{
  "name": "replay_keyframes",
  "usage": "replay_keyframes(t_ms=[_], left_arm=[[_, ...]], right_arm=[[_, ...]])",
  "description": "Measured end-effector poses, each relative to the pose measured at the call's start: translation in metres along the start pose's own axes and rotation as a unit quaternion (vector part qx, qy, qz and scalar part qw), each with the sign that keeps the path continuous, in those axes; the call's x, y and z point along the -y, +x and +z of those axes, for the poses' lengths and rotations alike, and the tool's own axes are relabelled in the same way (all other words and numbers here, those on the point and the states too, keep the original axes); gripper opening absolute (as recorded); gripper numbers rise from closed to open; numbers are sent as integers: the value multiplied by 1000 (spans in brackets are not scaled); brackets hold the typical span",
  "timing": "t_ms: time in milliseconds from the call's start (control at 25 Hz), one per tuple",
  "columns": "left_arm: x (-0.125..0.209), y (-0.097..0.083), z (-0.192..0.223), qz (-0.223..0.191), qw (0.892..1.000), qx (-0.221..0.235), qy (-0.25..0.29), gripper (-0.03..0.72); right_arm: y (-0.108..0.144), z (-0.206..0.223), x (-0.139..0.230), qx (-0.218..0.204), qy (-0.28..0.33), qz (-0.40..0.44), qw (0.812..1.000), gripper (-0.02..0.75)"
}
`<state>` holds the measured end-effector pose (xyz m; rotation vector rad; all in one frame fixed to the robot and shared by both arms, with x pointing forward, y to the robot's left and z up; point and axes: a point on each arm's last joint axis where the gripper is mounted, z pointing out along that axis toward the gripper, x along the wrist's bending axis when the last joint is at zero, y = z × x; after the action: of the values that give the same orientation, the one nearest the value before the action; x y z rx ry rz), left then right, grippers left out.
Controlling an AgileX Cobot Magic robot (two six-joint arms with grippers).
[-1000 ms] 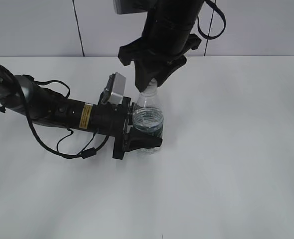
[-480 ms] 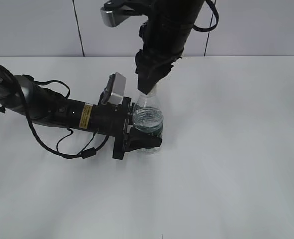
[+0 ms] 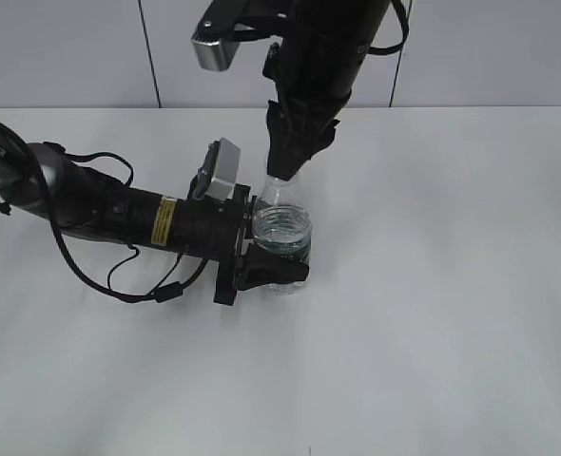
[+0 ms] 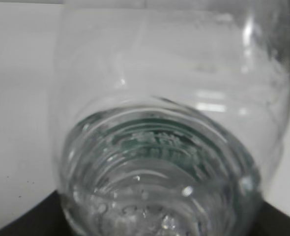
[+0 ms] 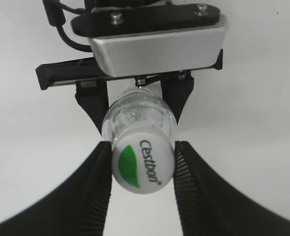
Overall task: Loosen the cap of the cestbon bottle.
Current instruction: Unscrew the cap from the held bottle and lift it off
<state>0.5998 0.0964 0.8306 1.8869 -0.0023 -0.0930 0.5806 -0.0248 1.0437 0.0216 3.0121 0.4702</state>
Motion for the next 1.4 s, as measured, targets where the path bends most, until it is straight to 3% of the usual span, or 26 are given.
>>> replay_keyframes(t_ms=[800,1400], left_arm=[[0,0,0,1,1000,1,1,414],[0,0,0,1,1000,2,2,413]], right_arm=[[0,-1,0,0,-2,-38,999,293],[1,-1,-2,-6,-11,-36,999,419]])
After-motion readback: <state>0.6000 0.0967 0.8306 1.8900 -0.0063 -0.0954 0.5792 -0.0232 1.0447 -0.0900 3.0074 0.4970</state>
